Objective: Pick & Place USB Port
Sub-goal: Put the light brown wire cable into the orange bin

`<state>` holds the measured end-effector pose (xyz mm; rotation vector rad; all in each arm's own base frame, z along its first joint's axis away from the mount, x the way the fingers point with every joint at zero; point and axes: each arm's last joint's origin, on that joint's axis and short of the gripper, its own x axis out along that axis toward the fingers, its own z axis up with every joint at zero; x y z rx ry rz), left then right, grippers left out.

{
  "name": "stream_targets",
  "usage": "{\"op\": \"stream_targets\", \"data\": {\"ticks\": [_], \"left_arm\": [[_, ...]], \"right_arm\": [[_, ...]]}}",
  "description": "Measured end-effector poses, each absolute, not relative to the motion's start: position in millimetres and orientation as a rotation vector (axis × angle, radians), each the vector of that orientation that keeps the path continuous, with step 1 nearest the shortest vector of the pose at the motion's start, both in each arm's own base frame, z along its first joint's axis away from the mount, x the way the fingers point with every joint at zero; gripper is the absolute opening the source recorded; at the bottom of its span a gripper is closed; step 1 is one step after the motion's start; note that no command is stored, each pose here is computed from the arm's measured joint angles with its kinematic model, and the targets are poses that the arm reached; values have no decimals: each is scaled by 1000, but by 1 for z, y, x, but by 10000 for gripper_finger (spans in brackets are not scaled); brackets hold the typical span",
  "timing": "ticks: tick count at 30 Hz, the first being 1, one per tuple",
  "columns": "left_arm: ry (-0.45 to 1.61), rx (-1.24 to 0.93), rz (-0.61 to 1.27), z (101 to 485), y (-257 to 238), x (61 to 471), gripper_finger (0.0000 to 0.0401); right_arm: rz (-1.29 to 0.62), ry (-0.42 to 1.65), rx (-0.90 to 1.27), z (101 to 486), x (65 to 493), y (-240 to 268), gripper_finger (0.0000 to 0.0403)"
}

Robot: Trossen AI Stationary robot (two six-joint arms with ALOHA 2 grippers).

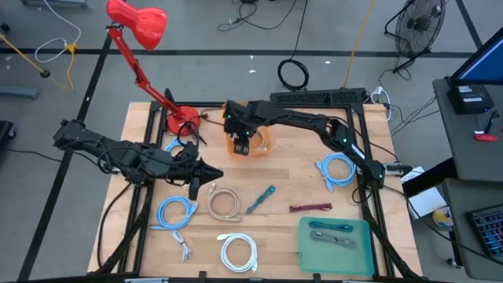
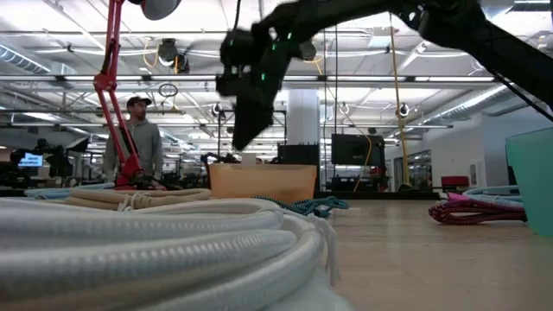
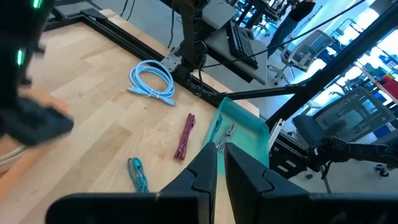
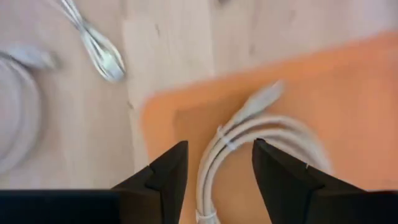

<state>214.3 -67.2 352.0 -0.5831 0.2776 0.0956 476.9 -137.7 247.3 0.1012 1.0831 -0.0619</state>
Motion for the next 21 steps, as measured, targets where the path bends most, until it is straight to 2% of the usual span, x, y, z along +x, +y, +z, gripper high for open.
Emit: {"op": "stream_targets", "data": {"ticks": [3, 11, 21], "left_arm": [[279, -583, 95, 352, -67, 214, 33], [358, -582, 97, 345, -68, 212, 33], [396, -570, 83, 342, -67, 211, 33]], "right_arm": [[-54, 1010, 76, 286, 468, -129, 156], [33, 992, 14, 359, 424, -76, 109], [50, 1065, 122, 392, 387, -21, 91]]}}
